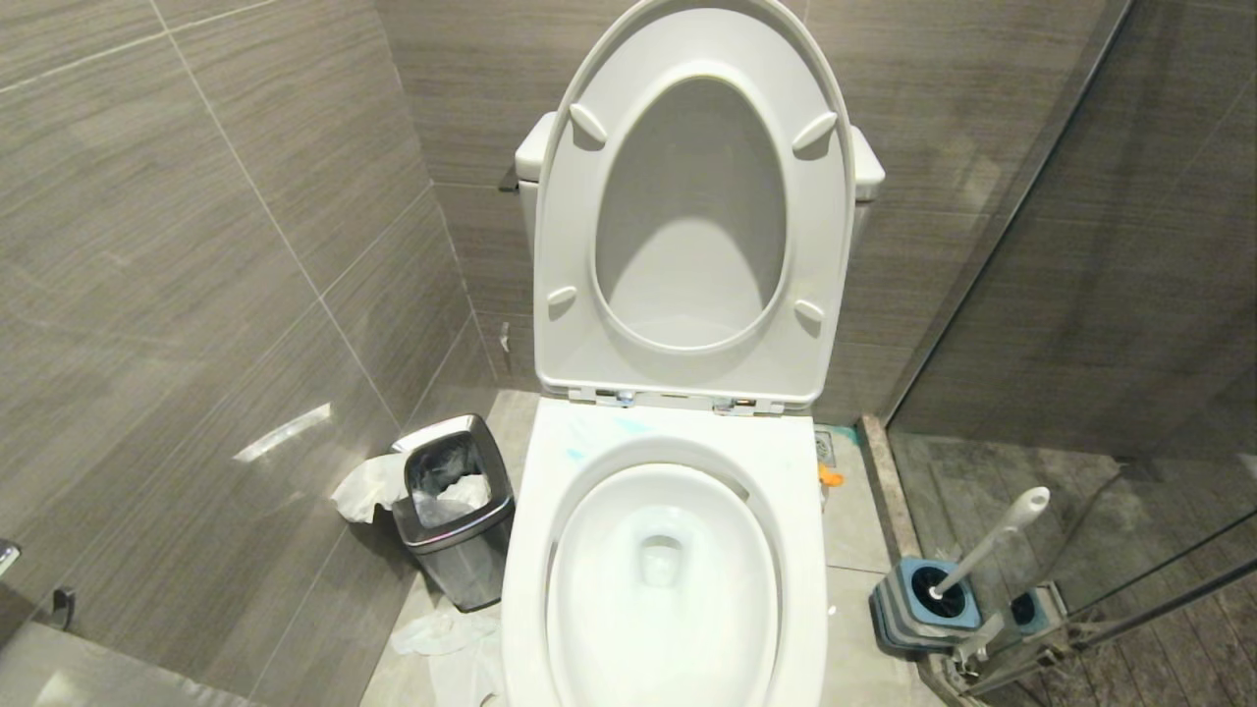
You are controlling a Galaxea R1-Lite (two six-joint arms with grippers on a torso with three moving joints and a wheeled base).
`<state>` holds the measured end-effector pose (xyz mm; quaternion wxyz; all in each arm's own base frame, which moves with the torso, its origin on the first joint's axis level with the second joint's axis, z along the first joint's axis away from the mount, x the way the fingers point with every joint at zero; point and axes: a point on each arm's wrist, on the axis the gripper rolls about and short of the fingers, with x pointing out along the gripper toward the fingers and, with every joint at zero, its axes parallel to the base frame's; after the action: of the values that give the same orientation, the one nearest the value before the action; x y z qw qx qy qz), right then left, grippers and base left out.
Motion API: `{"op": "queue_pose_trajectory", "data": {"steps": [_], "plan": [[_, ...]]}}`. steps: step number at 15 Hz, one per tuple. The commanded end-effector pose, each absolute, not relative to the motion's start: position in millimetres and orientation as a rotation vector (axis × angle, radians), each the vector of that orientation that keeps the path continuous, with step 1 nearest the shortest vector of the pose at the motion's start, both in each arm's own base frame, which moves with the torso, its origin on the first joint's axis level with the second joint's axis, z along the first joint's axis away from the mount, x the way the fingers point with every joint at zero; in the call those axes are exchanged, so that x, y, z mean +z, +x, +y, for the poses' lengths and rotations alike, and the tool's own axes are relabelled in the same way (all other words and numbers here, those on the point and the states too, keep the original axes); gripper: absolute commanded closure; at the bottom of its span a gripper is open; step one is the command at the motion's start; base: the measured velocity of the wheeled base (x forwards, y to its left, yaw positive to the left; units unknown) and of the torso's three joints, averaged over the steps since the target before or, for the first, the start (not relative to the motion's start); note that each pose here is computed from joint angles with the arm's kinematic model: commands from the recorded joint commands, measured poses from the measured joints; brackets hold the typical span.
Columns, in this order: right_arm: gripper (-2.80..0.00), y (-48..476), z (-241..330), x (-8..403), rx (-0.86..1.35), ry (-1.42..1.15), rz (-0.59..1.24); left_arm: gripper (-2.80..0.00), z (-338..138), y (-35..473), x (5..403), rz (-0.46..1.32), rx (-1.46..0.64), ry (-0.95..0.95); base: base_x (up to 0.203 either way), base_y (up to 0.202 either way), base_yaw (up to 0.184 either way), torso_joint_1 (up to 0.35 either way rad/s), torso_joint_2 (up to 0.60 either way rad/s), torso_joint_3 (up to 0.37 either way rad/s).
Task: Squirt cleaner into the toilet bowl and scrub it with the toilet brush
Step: Pour in the cleaning agent
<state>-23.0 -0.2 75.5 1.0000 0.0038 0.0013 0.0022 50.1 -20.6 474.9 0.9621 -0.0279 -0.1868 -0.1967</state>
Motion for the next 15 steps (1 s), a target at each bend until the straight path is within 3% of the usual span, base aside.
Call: {"op": "queue_pose_trajectory", "data": {"steps": [1,6,12,15], "plan": [[0.00,-23,0,75,0.005,0.008,0.003,0.00,1,-12,465,-0.467,-0.343,-0.027,0.000,0.000,0.000,0.000,0.00,0.000],[0.00,-23,0,75,0.005,0.008,0.003,0.00,3,-92,378,-0.405,-0.284,0.057,0.000,0.000,0.000,0.000,0.00,0.000],[0.00,-23,0,75,0.005,0.008,0.003,0.00,-15,-113,295,-0.336,-0.201,0.105,0.000,0.000,0.000,0.000,0.00,0.000],[0.00,-23,0,75,0.005,0.008,0.003,0.00,-9,-113,277,-0.324,-0.223,0.135,0.000,0.000,0.000,0.000,0.00,0.000]]}}
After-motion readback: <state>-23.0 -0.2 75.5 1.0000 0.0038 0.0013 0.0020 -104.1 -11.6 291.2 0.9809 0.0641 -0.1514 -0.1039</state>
